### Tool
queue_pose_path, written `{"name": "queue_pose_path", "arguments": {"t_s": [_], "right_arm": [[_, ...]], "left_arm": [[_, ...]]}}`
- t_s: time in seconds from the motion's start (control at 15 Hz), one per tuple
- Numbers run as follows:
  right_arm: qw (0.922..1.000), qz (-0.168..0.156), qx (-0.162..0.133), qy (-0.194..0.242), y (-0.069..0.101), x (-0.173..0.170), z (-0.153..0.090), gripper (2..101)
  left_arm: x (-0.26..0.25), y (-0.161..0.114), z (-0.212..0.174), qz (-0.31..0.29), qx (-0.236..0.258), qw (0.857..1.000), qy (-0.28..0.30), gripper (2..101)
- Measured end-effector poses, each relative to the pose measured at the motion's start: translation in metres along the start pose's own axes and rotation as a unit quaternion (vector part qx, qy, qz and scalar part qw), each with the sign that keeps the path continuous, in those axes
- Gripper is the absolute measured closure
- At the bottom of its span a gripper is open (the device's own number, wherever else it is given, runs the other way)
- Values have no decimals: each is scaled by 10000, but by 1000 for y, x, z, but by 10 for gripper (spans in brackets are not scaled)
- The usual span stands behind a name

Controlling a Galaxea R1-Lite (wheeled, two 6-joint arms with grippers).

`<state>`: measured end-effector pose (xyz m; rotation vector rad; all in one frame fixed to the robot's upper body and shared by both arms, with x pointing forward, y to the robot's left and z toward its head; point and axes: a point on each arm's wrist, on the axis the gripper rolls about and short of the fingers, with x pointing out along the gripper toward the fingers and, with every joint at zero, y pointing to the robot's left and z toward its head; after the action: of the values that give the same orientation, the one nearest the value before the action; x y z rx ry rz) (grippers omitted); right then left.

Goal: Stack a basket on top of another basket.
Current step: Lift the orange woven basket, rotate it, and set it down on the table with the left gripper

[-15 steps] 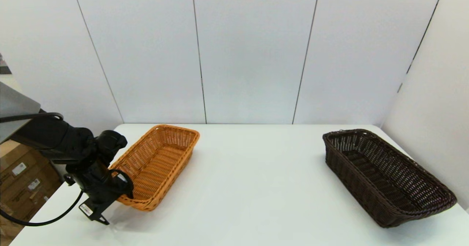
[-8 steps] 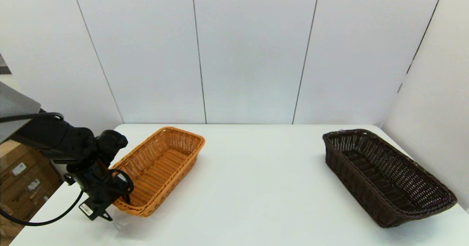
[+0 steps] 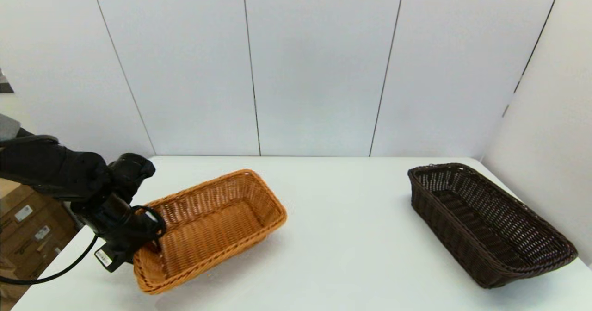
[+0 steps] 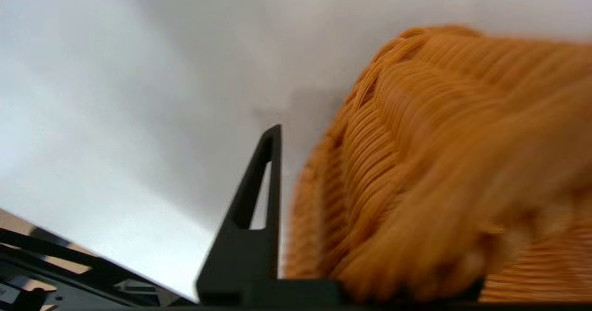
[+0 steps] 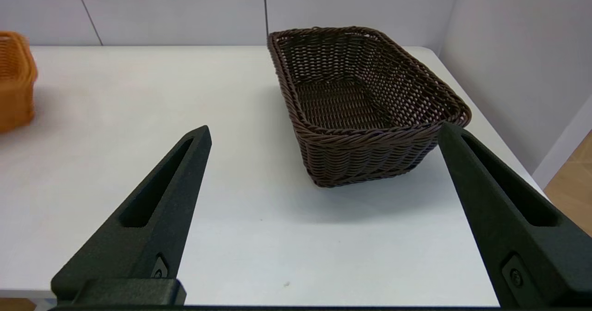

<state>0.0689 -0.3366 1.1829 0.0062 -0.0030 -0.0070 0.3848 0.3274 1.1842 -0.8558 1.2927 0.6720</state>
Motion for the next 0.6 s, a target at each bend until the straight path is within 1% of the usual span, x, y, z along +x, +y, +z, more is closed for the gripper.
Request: {"name": "queue_pose_path", "arguments": {"t_s": [0.2, 0.33, 0.6], "right_arm": [[10000, 0, -2, 0, 0, 0, 0, 50], [10000, -1, -2, 0, 0, 0, 0, 50], [10000, -1, -2, 0, 0, 0, 0, 50]], "left_arm": [[-22, 3, -7, -428, 290, 9986, 75, 741], [-32, 7, -10, -583, 465, 9972, 64, 745], [-41, 11, -14, -783, 502, 9956, 105, 746]]}}
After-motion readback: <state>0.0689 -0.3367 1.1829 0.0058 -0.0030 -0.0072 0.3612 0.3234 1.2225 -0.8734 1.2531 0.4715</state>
